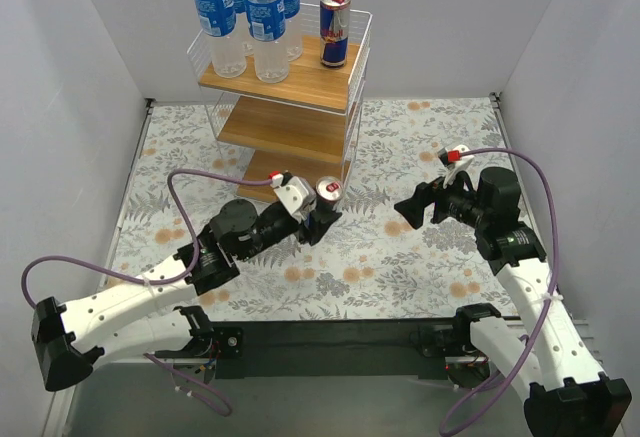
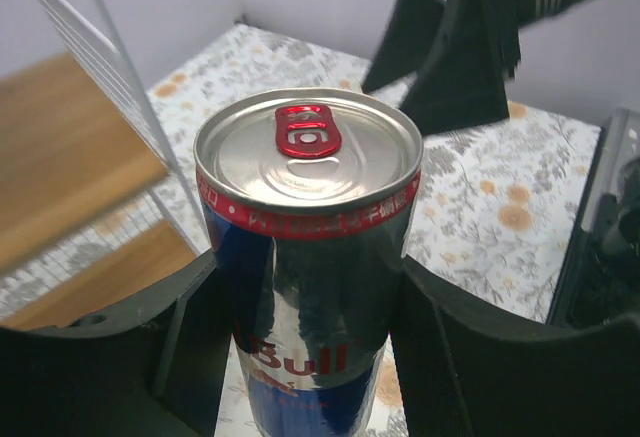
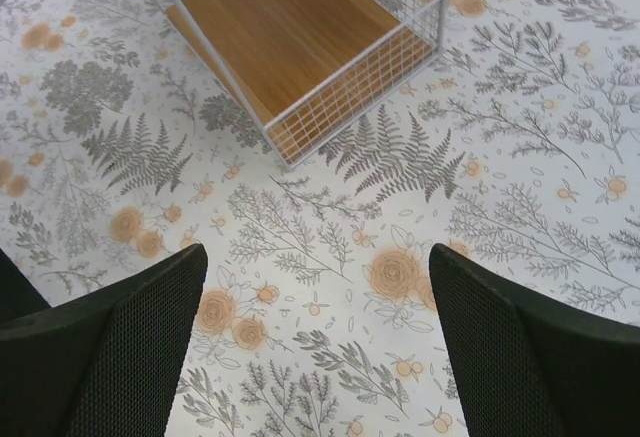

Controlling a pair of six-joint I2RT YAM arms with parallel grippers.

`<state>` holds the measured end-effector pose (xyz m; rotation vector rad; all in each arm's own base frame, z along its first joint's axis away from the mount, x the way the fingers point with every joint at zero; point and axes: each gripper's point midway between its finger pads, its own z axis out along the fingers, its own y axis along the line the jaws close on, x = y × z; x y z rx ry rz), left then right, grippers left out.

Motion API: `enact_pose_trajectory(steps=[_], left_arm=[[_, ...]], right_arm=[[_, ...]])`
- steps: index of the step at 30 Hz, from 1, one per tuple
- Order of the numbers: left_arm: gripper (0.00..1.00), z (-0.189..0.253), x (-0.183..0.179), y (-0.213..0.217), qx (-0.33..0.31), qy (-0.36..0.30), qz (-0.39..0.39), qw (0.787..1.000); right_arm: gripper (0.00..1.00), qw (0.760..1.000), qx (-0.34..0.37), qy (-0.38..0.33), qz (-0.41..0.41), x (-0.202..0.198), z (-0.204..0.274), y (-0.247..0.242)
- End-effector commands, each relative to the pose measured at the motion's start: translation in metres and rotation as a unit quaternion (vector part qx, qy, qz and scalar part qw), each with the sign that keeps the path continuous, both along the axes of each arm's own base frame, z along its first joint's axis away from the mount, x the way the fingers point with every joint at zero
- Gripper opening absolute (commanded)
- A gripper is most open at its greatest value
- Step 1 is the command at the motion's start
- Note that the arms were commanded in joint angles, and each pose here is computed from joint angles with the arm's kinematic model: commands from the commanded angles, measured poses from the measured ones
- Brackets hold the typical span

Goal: Place and organize the beverage onto the shelf

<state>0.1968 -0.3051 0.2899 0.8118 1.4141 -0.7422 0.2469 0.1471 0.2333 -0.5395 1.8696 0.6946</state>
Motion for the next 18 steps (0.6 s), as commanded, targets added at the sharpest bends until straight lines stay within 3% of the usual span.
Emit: enact_pose_trajectory(steps=[1,2,9,18], left_arm=[[0.0,0.08,0.016,0.018,-0.056,-0.062,0.054,0.995],[0.0,0.109,0.02,0.025,-0.079,-0.073,0.069,0.992],[0.0,0.203,0.043,0.042,-0.139,-0.105,0.118,0.977],[0.0,0.262,0.077,0.032,-0.165,-0.115,0.146,0.969]], right_arm=[[0.97,0.999,-0.012,-0.008,-0.03,0.01,-0.008,-0.013],[0.97,0.999,-0.013,-0.005,-0.033,0.01,-0.01,-0.014],[0.98,0.999,-0.018,0.008,-0.046,0.015,-0.019,-0.022],[0.98,0.998,-0.018,0.011,-0.054,0.016,-0.021,-0.027]])
